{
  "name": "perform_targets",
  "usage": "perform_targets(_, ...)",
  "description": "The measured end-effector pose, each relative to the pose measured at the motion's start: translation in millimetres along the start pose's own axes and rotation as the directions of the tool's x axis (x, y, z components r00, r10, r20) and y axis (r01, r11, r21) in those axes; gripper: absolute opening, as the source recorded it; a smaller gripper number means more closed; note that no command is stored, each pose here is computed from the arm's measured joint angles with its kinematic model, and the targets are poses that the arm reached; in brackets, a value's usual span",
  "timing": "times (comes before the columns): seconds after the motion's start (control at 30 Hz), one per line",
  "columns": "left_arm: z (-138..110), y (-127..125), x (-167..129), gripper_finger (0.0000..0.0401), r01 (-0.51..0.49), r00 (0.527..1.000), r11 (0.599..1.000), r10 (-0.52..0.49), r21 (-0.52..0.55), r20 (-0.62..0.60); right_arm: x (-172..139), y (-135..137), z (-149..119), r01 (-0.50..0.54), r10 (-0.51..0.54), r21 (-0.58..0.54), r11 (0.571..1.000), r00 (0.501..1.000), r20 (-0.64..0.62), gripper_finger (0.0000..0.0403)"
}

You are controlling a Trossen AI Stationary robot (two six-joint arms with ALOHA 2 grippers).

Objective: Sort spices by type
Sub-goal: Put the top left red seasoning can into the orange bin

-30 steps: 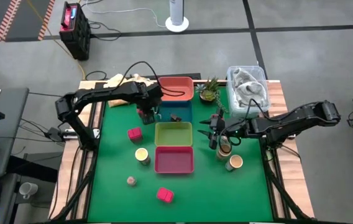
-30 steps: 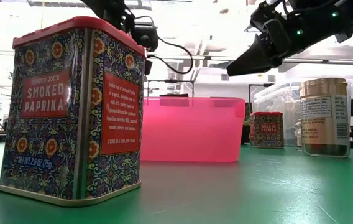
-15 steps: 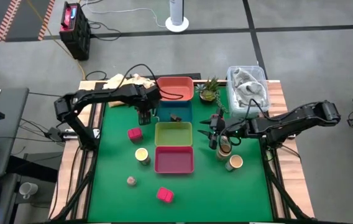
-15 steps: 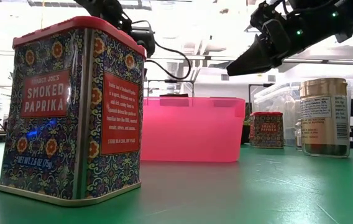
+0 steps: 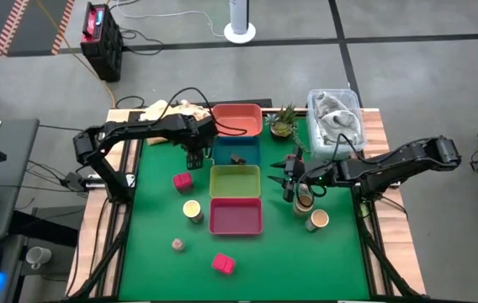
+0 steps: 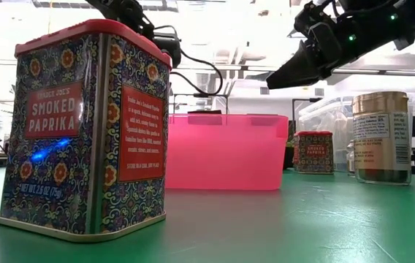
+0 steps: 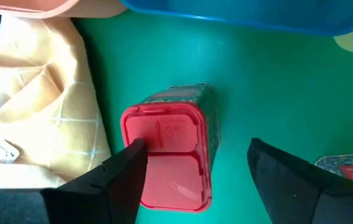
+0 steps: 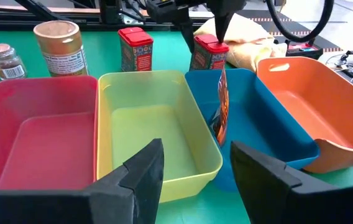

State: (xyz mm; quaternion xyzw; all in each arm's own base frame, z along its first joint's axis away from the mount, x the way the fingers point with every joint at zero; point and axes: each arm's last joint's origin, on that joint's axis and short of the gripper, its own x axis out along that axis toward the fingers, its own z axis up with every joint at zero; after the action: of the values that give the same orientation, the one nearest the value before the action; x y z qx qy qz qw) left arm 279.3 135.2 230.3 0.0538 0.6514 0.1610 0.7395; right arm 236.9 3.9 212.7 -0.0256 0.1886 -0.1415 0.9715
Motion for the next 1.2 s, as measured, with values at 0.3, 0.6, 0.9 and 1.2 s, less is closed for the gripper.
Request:
perform_targets(0.3, -3.7, 6.7, -4.8, 0.0266, -0.009, 1.000, 0.999, 0.009, -0.046, 0.010, 0.0, 0.0, 0.4, 0.000, 0.000, 0.002, 1.000, 1.000, 0.004, 0.0213)
perform_targets(0.6, -9.5, 28.2, -1.0, 0.0266, 0.074, 0.995, 0.991, -0.067, -0.114, 0.068, 0.1, -0.2, 0.7, 0.001, -0.001, 0.003, 1.000, 1.000, 0.006, 0.0213)
perform_targets(0.9, -22.1, 34.5, 16.4, 0.0266, 0.118, 0.992, 0.983, -0.111, -0.143, 0.059, 0.1, -0.2, 0.7, 0.001, -0.001, 0.003, 1.000, 1.000, 0.006, 0.0213)
perform_targets(1.2, -27.0, 26.6, 27.9, 0.0254, 0.144, 0.989, 0.979, -0.137, -0.143, 0.057, 0.1, -0.2, 2.0, 0.001, -0.001, 0.008, 1.000, 1.000, 0.020, 0.0213)
